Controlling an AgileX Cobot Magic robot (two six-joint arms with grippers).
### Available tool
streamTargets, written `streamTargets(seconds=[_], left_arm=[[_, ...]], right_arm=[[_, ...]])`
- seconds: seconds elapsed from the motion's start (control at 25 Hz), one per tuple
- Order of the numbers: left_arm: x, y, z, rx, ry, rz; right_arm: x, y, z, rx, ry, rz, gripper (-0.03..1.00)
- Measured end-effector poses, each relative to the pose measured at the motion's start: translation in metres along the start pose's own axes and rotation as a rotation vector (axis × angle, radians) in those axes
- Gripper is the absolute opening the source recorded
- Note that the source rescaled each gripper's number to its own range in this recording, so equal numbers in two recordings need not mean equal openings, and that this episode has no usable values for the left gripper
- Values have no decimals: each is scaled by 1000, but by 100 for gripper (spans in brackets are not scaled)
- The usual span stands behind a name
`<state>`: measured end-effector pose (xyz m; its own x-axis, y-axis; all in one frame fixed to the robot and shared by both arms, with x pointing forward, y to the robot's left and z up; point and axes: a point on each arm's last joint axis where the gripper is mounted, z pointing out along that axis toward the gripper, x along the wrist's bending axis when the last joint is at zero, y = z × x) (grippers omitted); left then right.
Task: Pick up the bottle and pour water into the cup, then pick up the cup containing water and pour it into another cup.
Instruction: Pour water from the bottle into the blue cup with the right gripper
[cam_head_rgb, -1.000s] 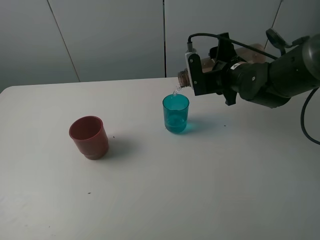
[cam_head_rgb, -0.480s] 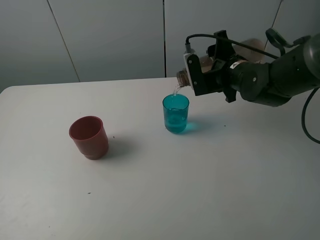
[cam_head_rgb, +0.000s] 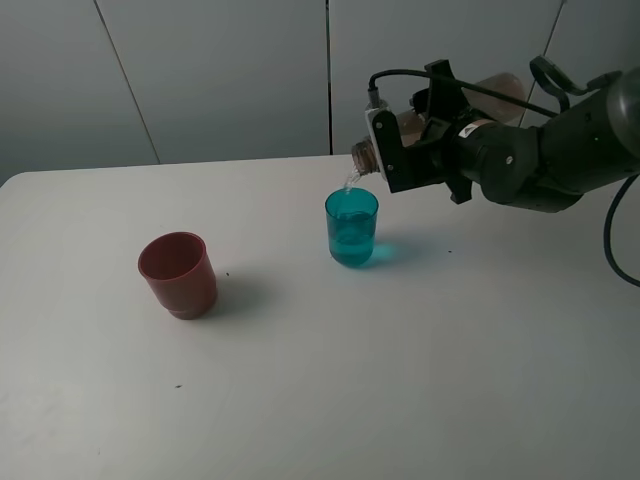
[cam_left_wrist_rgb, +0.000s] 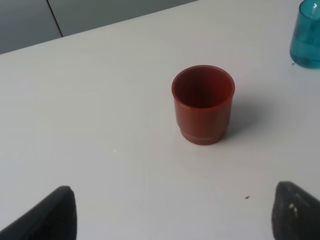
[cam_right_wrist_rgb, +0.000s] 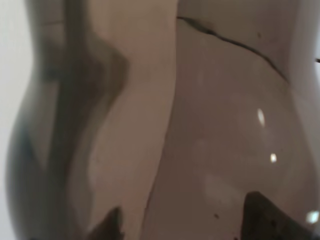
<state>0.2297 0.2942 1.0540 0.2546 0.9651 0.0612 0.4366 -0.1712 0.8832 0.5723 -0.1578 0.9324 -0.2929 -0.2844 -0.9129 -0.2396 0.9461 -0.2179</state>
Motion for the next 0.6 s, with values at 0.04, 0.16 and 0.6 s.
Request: streamTargets(seconds=[0.04, 0.16, 0.6], left_arm=[[0, 0, 0, 0, 0, 0], [0, 0, 0, 0, 0, 0], [0, 0, 0, 0, 0, 0]], right_arm=[[0, 0, 0, 0, 0, 0, 0], [-1, -1, 0, 2, -14, -8, 0], [-3, -9, 2, 16, -44, -35, 0]])
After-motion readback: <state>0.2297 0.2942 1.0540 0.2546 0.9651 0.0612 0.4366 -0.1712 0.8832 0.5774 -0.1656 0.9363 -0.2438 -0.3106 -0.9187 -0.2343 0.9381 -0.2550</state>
